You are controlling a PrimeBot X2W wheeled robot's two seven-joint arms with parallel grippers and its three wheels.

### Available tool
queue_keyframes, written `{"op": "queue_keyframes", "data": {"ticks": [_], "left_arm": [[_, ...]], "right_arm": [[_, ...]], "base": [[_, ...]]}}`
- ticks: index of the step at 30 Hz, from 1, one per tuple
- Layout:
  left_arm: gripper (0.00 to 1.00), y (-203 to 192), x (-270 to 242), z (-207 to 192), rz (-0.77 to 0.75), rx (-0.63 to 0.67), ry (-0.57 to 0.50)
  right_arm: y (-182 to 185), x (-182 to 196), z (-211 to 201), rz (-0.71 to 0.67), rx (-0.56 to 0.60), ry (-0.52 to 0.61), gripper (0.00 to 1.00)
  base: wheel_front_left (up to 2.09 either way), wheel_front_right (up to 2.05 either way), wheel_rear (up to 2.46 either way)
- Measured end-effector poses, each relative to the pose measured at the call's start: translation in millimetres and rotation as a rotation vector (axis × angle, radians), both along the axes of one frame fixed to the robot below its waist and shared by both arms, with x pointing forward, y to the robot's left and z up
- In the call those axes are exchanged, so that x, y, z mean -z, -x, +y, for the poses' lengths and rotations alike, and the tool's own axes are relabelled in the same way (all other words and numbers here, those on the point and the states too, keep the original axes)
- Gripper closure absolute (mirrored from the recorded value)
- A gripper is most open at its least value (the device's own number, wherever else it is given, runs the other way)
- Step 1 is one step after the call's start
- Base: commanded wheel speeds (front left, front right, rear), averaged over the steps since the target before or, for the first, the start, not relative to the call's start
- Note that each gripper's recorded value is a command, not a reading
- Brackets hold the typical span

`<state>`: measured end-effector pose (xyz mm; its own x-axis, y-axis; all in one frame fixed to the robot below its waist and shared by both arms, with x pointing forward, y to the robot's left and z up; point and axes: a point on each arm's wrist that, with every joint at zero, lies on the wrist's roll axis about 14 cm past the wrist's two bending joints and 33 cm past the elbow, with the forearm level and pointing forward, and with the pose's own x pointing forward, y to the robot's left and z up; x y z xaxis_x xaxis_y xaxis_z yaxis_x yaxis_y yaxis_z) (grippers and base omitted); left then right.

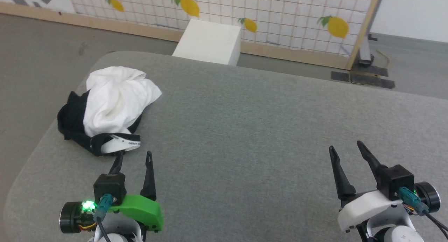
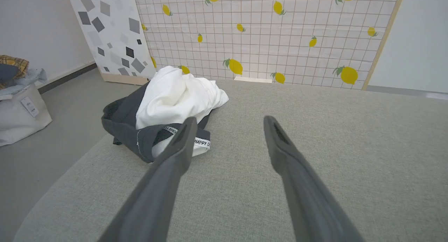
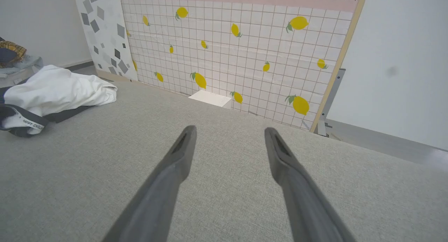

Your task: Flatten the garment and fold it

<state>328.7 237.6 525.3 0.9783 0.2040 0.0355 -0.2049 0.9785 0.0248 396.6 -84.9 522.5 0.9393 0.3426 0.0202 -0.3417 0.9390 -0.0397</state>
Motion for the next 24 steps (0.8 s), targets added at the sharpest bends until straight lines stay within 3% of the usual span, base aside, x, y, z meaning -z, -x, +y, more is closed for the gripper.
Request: {"op": "queue_keyframes", "data": {"ticks": [24], "left_arm": [[0.0,36,-1,38,-0.029,-0.16,-0.005]], "right_arm": [[-9,-2,54,-0.025,-0.148,-0.006,0.0]], "base": [[-0.04,-0.04,-0.04]]}}
